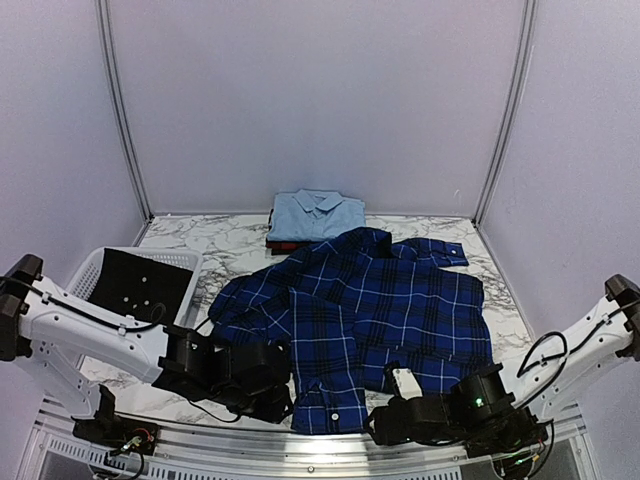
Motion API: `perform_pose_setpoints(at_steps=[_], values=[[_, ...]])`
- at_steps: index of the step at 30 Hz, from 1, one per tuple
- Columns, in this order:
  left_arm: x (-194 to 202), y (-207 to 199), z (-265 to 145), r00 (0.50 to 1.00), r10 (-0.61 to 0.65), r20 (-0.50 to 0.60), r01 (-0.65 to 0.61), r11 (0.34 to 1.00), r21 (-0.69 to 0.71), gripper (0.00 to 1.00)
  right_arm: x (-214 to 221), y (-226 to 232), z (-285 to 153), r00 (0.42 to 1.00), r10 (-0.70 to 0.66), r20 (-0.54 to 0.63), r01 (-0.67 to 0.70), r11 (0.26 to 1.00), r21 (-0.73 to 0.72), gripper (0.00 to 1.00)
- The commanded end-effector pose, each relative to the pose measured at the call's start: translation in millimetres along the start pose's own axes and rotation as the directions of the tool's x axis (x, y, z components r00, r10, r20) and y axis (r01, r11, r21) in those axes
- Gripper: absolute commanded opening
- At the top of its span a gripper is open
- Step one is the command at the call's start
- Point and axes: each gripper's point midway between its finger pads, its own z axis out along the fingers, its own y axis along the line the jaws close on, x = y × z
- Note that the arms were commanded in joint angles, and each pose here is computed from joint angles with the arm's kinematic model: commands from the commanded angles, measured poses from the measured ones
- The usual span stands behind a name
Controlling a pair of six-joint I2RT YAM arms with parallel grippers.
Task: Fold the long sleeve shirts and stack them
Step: Adjust the sleeve of the 1/3-folded shirt.
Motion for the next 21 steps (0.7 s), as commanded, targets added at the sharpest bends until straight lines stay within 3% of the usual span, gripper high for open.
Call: perform_pose_setpoints(at_steps=[1, 7, 14, 17, 20, 21], values=[[10.9, -9.9, 14.5, 0.999, -0.003, -0.038, 0.003, 1.000, 0.015, 0.35, -12.5, 5.5, -1.3, 0.994, 0.085, 0.073, -0.086, 0.996, 0.005, 0.52], [25.1, -20.1, 33.8, 0.996, 0.027, -0.090, -0.027, 1.000, -0.002, 0.33, -6.3, 12.0, 9.1, 0.997, 0.057, 0.055, -0.058, 0.998, 0.021, 0.47], [24.4, -35.3, 40.1, 0.994, 0.044, -0.098, -0.042, 0.999, 0.014, 0.12, -3.4, 15.5, 17.9, 0.998, 0.039, 0.053, -0.041, 0.998, 0.037, 0.43], [24.4, -39.7, 38.5, 0.994, 0.050, -0.102, -0.048, 0.998, 0.027, 0.01, -3.6, 12.5, 17.0, 0.999, 0.028, 0.046, -0.031, 0.998, 0.060, 0.28], [22.9, -50.8, 30.6, 0.992, 0.068, -0.102, -0.062, 0.996, 0.065, 0.00, -12.7, 12.4, 5.1, 0.998, -0.005, 0.057, -0.001, 0.994, 0.112, 0.05], [22.1, -57.5, 27.6, 0.992, 0.080, -0.102, -0.071, 0.994, 0.085, 0.00, -17.1, 10.3, -0.6, 0.998, -0.025, 0.061, 0.016, 0.990, 0.140, 0.02]])
